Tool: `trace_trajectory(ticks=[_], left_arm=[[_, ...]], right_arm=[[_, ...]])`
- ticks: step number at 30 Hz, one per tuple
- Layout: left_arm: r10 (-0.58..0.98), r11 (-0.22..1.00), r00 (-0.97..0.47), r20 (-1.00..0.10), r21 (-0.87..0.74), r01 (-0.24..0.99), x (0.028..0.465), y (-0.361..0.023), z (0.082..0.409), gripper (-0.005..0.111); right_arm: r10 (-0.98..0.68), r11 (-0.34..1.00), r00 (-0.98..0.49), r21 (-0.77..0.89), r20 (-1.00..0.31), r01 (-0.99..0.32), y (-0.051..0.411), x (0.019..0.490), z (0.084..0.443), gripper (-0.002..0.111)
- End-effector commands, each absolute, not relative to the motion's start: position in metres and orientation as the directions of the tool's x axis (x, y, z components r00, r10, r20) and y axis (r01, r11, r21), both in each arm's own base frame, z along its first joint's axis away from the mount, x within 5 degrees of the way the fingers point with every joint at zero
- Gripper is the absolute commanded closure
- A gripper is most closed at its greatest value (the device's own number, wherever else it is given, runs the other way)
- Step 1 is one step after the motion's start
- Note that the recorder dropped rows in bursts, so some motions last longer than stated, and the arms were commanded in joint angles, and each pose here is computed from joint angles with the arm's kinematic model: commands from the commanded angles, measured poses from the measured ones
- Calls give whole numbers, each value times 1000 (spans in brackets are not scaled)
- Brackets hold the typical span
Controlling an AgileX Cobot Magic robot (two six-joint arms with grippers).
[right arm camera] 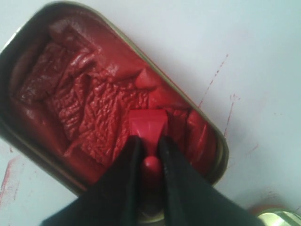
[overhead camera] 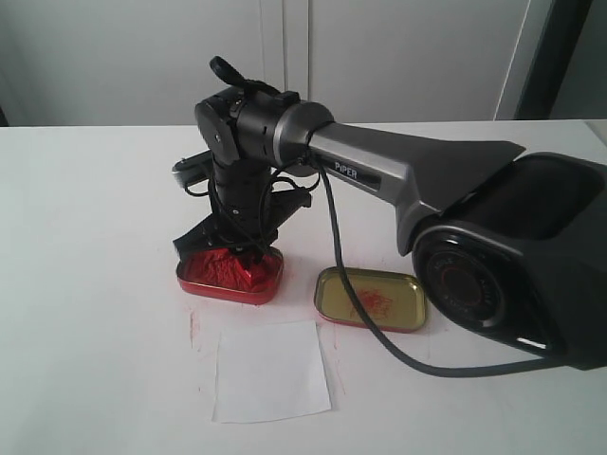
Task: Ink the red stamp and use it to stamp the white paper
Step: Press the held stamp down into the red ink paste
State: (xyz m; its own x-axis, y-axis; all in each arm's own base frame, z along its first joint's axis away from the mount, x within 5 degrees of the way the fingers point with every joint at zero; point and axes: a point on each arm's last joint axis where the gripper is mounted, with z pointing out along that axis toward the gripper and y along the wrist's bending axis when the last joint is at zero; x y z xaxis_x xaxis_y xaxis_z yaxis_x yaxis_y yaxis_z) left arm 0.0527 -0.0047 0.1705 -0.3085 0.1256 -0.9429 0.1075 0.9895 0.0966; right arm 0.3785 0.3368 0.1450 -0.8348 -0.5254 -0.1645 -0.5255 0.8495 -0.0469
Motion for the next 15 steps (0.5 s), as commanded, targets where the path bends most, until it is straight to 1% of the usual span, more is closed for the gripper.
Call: trace_trajectory(ticks=[1, 15], left_arm=[[125, 990, -302, -945, 97, 107, 53, -5, 170, 107], [125, 990, -302, -945, 97, 107, 53, -5, 170, 107]], right_arm=[[-516, 855, -856, -78, -22, -513, 330, 373, 97, 108], [-485, 875, -866, -53, -124, -482, 332, 375, 139, 108]])
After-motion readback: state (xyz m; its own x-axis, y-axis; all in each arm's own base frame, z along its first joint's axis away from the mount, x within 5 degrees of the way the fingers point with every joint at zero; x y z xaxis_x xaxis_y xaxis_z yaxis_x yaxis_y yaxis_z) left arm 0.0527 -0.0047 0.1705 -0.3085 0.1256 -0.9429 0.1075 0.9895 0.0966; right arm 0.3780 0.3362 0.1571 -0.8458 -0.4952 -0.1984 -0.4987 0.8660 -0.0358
